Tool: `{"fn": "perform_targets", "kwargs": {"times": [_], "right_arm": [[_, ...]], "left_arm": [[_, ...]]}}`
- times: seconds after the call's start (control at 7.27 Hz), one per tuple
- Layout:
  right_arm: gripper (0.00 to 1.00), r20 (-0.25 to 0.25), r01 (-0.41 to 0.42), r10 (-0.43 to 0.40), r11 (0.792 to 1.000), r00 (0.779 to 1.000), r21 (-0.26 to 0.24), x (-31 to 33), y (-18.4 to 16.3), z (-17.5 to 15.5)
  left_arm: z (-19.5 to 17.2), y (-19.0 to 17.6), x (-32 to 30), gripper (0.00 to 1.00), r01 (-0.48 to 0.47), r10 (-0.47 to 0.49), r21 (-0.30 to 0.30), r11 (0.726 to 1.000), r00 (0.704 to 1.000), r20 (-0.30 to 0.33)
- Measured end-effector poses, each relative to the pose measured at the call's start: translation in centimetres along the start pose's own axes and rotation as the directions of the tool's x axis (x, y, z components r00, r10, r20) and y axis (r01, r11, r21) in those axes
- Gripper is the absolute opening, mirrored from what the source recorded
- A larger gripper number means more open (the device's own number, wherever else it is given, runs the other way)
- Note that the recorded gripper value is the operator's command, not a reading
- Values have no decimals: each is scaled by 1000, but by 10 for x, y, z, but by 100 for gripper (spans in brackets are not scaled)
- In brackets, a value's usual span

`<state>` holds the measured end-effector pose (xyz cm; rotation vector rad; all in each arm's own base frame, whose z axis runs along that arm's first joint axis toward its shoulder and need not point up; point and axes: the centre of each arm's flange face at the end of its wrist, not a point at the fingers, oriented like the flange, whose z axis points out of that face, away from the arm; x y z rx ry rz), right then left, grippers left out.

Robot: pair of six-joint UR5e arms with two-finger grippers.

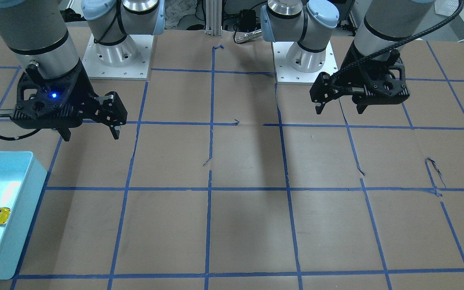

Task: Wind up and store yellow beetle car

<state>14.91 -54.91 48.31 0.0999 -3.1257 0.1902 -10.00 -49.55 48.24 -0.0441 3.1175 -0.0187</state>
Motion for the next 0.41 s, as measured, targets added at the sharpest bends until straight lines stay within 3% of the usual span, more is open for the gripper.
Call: {"fn": "perform_targets", "kwargs": {"times": [0.41], "right_arm": [[97,1,4,-4,1000,1000,-3,-1,7,0]], "left_arm": [[1,1,0,100,-2,2,-3,1000,1000,2]]}}
